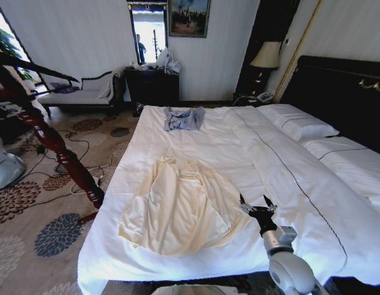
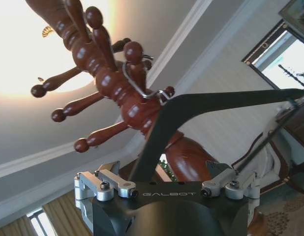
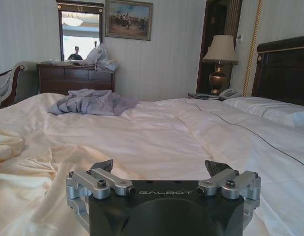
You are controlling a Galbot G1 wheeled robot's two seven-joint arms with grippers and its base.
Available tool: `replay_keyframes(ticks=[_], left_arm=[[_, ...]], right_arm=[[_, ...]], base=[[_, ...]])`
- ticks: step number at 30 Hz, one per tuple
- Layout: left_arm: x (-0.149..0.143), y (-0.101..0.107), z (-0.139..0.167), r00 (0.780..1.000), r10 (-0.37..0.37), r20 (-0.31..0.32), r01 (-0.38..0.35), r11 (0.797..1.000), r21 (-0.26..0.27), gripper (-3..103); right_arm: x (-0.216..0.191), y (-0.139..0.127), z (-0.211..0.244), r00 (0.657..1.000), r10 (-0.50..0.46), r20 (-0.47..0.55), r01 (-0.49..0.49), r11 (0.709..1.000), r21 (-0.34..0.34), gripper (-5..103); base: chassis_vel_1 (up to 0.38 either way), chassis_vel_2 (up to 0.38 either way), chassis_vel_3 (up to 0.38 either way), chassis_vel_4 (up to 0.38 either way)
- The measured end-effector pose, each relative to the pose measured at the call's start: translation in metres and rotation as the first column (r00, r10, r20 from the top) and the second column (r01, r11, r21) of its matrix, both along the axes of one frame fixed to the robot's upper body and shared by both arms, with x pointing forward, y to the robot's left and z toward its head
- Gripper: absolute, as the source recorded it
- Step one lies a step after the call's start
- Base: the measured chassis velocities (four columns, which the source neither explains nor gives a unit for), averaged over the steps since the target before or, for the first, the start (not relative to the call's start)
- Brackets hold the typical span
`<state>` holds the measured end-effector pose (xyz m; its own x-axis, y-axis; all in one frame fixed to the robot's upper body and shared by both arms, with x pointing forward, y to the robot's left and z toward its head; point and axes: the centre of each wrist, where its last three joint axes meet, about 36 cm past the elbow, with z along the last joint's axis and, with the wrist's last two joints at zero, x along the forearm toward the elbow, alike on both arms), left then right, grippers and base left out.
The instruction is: Pick up the clothes from the bed and hang them on the clothes hanger.
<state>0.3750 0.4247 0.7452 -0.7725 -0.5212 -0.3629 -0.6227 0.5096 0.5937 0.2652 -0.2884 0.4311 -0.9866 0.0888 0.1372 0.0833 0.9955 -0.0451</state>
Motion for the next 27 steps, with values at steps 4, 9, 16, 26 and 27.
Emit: replay_keyframes(ticks=[4, 9, 16, 26, 27], left_arm=[[-0.002, 0.005, 0.003, 1.0, 0.012, 0.003, -0.012, 1.0, -0.002, 97], [-0.003, 0.012, 0.004, 1.0, 0.027, 0.0, -0.027, 1.0, -0.008, 97], [0.001, 0.02, 0.009, 0.999, 0.05, 0.002, -0.05, 0.999, 0.004, 94], [0.004, 0.024, 0.006, 0.999, 0.052, -0.014, -0.052, 0.999, -0.002, 62], [0.004, 0.025, 0.006, 0.999, 0.05, -0.017, -0.05, 0.999, -0.005, 56]], right_arm=[[0.0, 0.0, -0.001, 1.0, -0.001, -0.002, 0.001, 1.0, 0.0, 100], [0.001, 0.0, 0.0, 1.0, -0.002, 0.001, 0.002, 1.0, -0.001, 100], [0.0, 0.002, 0.0, 1.0, -0.006, 0.001, 0.006, 1.0, 0.007, 100], [-0.001, 0.002, 0.001, 1.0, -0.008, 0.005, 0.008, 1.0, 0.009, 100], [-0.001, 0.002, 0.002, 1.0, -0.008, 0.006, 0.008, 1.0, 0.009, 100]], base=[[0.0, 0.0, 0.0, 0.0], [0.0, 0.0, 0.0, 0.0], [0.0, 0.0, 0.0, 0.0], [0.0, 0.0, 0.0, 0.0], [0.0, 0.0, 0.0, 0.0]])
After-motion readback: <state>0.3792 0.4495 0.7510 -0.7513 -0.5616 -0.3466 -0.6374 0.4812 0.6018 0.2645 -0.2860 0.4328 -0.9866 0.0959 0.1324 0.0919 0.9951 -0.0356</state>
